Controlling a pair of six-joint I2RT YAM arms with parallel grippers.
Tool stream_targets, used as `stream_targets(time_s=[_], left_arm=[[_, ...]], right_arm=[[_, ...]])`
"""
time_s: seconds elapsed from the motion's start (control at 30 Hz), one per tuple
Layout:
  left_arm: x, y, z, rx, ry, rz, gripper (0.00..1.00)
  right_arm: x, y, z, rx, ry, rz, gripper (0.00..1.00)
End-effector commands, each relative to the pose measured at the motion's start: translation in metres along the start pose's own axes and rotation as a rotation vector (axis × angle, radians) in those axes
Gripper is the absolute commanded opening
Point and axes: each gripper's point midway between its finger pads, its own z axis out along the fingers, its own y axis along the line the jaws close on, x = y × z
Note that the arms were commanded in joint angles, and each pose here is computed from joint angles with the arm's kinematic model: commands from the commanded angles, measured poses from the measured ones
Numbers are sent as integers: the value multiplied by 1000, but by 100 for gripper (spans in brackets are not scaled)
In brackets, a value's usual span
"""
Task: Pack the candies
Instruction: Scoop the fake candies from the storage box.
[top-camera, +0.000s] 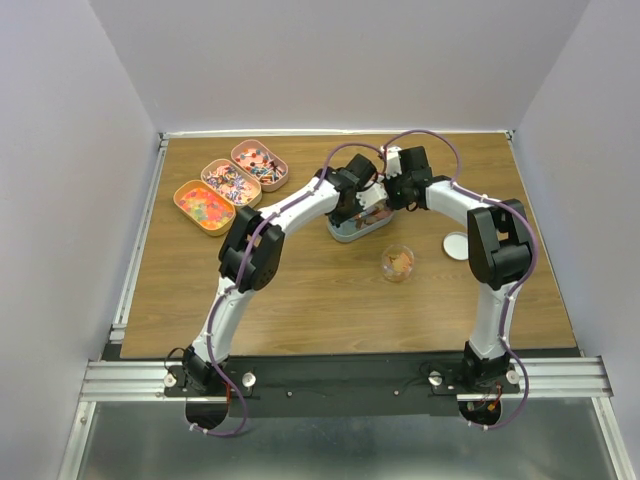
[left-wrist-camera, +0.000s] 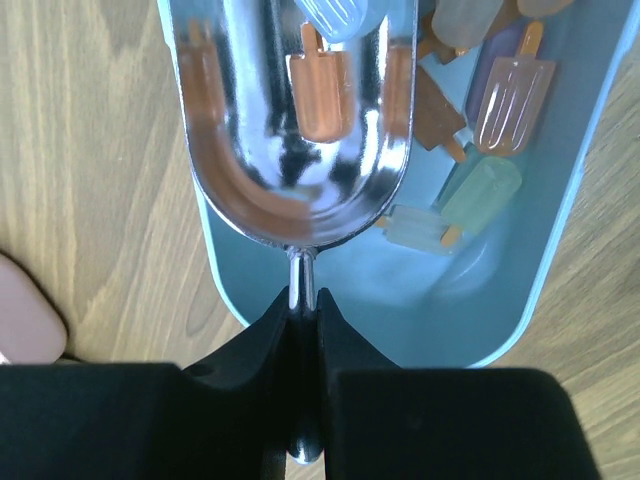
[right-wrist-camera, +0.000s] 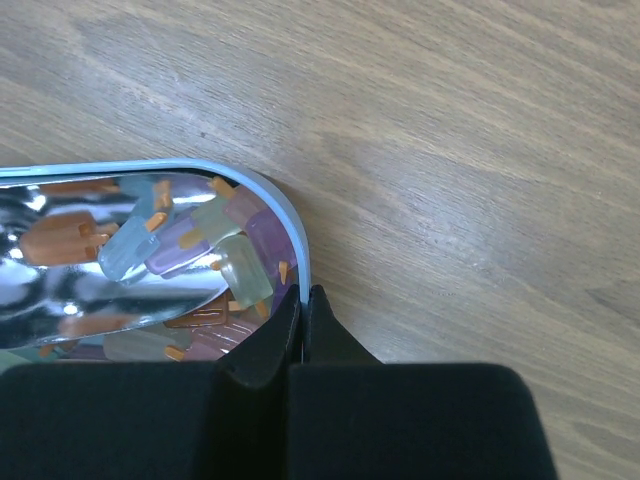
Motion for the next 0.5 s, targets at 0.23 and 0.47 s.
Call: stream_targets(time_s=[0.23,0.47], left_arm=[[-24,-6,9,-35,-3,48,0],[-19,-17,19,1,-11,79,0]], right_arm=[[0,12,2,-54,-10,-5,1],[2,12,3,-55,-5,-12,1]])
